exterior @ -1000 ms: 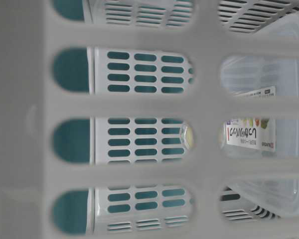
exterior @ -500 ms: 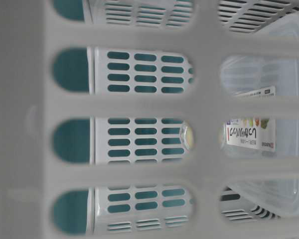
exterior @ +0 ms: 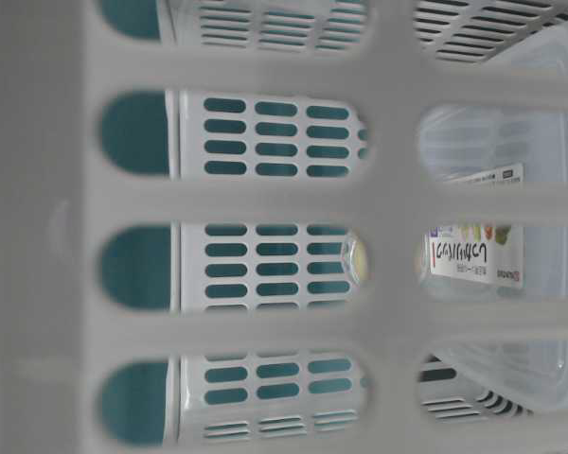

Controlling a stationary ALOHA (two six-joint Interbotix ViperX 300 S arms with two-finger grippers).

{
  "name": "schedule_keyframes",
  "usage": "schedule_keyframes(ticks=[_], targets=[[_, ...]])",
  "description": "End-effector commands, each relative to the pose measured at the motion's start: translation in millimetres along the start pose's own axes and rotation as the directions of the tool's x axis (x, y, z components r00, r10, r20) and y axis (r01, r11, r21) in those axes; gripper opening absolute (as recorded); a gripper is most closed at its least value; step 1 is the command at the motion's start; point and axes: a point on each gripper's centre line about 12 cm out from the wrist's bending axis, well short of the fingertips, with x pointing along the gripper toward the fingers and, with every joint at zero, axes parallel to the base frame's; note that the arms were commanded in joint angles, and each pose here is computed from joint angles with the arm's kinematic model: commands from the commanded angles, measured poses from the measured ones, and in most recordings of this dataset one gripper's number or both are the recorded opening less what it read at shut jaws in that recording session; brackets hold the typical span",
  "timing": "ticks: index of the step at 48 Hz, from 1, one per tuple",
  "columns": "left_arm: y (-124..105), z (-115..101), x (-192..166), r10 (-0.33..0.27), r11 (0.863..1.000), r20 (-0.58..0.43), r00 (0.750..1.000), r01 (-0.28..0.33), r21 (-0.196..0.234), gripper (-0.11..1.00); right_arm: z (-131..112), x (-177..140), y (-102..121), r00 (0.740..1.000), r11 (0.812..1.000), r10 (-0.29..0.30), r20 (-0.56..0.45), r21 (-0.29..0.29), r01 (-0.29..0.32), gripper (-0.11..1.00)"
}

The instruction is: Pick up the cellophane tape from the shopping basket with the left arm.

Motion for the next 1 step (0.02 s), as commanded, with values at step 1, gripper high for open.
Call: schedule_keyframes(ticks=[1], targets=[[-0.1,1.4,-11.1,-0.001,1.000,0.029,1.000,0.001,-0.001,0.50,4.3,0.9,-0.2,1.000,1.000,-0.001,0.015,0.005,0.001,0.72]])
